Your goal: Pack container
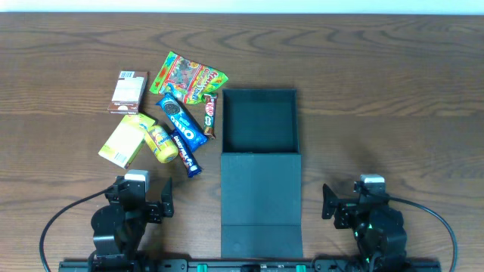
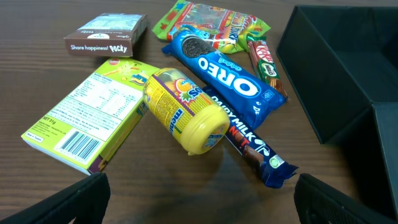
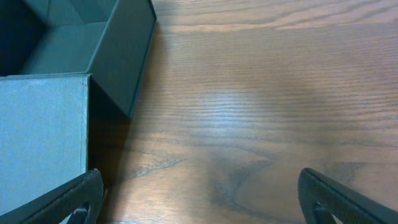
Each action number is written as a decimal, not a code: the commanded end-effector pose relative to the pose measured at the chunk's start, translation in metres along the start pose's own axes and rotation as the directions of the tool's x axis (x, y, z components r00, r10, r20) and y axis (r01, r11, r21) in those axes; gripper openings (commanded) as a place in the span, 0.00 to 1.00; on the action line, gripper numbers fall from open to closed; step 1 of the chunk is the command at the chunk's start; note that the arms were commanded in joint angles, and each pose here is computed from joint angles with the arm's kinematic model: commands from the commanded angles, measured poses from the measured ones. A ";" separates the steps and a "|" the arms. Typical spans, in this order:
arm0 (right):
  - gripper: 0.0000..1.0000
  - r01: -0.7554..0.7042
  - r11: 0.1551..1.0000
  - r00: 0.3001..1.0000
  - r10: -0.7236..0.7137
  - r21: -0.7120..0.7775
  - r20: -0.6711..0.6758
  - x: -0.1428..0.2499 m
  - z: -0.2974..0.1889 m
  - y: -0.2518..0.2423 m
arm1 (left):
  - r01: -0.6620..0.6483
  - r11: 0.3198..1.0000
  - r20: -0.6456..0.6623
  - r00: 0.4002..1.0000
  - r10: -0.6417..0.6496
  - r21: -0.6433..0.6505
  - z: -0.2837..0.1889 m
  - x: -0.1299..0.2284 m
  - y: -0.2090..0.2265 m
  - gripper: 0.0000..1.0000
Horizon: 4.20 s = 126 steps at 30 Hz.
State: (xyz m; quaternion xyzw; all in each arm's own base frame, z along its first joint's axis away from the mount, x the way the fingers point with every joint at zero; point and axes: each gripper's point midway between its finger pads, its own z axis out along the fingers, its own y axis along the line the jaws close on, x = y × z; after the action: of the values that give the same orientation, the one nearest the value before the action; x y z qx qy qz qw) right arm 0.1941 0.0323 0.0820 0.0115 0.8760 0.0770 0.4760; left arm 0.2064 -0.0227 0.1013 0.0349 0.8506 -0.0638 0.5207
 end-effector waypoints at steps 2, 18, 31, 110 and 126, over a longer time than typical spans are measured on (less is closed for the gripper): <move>0.99 -0.009 1.000 1.000 0.009 -0.002 0.002 0.001 0.001 0.001 | 0.011 1.000 -0.004 1.000 -0.011 -0.004 0.002 0.004 0.001 0.96; 0.99 -0.009 1.000 1.000 0.009 -0.002 0.003 0.001 0.001 0.001 | 0.011 1.000 -0.004 1.000 -0.011 -0.004 0.002 0.004 0.001 0.96; 0.99 -0.210 0.963 0.975 0.219 -0.168 0.035 -0.018 -0.002 0.029 | 0.011 1.000 -0.004 1.000 -0.011 -0.004 0.002 0.004 0.001 0.96; 0.01 -0.233 0.920 0.867 0.343 0.314 -0.361 -0.106 0.194 -0.035 | 0.011 1.000 -0.004 1.000 -0.011 -0.004 0.002 0.004 0.001 0.96; 0.01 -0.394 0.771 0.774 0.572 0.501 -0.272 -0.092 0.181 -0.057 | 0.011 1.000 -0.004 1.000 -0.011 -0.004 0.002 0.004 0.001 0.96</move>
State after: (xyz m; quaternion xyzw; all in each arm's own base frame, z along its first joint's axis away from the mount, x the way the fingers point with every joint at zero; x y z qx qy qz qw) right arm 0.3889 0.0025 0.0327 0.2753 0.9402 0.0111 0.2002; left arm 0.2065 -0.0227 0.1014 0.0349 0.8504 -0.0638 0.5210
